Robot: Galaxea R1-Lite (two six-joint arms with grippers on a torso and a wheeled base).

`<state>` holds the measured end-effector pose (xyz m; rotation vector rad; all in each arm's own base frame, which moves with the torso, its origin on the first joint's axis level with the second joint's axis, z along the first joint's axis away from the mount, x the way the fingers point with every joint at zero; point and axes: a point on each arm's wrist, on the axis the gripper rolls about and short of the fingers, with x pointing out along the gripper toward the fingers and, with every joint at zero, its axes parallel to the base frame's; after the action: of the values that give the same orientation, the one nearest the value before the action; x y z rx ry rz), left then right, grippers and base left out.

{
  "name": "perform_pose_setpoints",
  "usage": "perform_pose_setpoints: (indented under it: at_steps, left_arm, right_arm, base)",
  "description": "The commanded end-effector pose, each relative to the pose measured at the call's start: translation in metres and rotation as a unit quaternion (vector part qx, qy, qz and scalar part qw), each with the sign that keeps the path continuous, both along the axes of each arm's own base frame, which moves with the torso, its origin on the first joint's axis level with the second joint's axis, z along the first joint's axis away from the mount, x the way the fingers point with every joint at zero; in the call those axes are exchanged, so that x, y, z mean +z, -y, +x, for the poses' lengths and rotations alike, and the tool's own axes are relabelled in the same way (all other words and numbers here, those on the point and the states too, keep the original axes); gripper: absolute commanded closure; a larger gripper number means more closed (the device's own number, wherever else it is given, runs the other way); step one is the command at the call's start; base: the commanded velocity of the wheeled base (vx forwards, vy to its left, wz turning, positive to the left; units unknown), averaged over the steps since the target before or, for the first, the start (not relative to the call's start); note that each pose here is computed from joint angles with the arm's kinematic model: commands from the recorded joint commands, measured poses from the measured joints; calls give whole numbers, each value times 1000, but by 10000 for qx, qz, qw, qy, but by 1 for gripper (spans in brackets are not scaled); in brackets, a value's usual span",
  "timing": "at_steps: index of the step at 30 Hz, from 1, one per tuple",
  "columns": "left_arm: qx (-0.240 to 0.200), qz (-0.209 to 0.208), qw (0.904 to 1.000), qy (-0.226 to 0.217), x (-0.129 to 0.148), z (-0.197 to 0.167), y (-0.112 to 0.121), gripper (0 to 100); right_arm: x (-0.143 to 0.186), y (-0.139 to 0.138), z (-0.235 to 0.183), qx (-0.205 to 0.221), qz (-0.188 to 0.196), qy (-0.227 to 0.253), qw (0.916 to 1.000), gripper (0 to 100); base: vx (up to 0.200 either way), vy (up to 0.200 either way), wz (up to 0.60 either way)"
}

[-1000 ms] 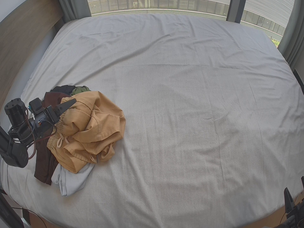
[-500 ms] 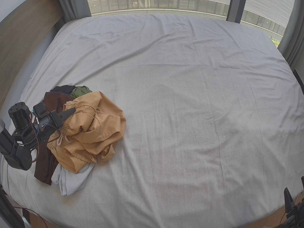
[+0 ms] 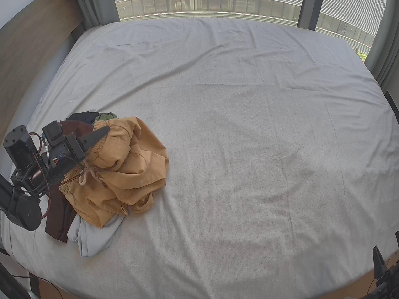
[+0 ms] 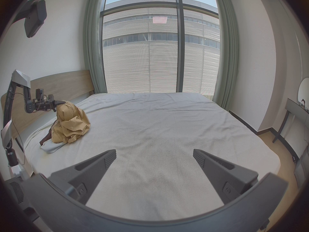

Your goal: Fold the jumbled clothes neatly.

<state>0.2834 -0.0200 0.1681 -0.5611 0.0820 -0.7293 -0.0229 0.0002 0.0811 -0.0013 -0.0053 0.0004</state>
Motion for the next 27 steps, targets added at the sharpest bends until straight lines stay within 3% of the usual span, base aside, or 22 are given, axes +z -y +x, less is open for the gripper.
perform_pose_setpoints:
  at_steps: [1,4,6,9,27]
  left_arm:
    - [-611,-71,9955,726,40,-31,29,100]
    - [-755,-83,9937,825,46,-36,35,100]
    - [-1070,-125,9878,1127,61,-42,48,100]
    - [-1084,-135,9863,1233,65,-41,48,100]
    - [-1351,-108,9878,772,42,-34,68,100]
  right_arm:
    - [-5,0,0,-2,-9,-4,10000,0]
    - [-5,0,0,-2,-9,-4,10000,0]
    - [-5,0,0,-2,-9,-11,10000,0]
    - [-5,0,0,-2,-9,-11,10000,0]
    - [-5,0,0,-2,-9,-4,10000,0]
  base:
    - [0,0,0]
    - [0,0,0]
    - [0,0,0]
    - [0,0,0]
    - [0,0,0]
